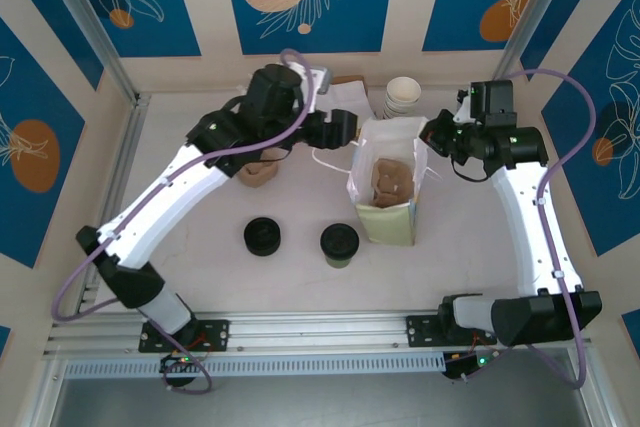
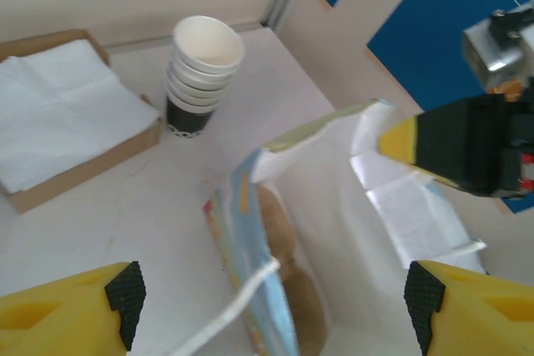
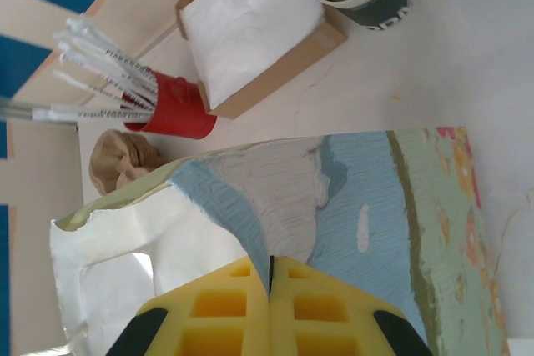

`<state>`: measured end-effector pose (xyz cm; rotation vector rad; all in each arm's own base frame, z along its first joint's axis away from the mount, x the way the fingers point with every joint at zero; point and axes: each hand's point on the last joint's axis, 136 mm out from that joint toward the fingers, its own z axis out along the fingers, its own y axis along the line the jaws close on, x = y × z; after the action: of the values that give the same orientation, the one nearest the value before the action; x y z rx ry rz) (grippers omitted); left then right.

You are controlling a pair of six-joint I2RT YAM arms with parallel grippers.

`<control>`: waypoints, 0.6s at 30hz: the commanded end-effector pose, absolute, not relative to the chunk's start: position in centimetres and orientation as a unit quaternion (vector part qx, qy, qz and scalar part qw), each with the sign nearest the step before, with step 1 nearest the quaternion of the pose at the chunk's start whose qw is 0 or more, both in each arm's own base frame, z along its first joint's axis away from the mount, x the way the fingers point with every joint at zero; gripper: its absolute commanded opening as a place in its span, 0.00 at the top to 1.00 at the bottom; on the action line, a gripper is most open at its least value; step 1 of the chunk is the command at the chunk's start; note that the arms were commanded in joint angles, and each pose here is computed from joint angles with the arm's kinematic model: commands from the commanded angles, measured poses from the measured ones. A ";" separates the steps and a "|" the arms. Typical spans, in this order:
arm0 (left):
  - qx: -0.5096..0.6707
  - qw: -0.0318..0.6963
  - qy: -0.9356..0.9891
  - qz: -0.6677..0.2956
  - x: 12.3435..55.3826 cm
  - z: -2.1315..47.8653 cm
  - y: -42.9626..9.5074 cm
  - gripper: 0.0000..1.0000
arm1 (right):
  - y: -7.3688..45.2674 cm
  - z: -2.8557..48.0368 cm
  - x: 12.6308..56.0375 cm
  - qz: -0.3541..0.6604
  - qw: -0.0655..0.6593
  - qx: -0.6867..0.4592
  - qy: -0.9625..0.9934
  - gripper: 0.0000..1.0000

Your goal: Pack the takeout coffee

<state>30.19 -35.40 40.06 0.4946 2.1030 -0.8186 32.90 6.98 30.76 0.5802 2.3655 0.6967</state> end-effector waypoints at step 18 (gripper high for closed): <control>0.244 0.301 0.877 -0.283 27.2 32.4 -47.6 0.34 | 4.0 27.3 32.9 0.309 0.261 0.320 0.857 1.00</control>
<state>27.89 -47.39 32.55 0.6572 2.3086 -0.7659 32.88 3.78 26.00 0.9313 2.3776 0.7856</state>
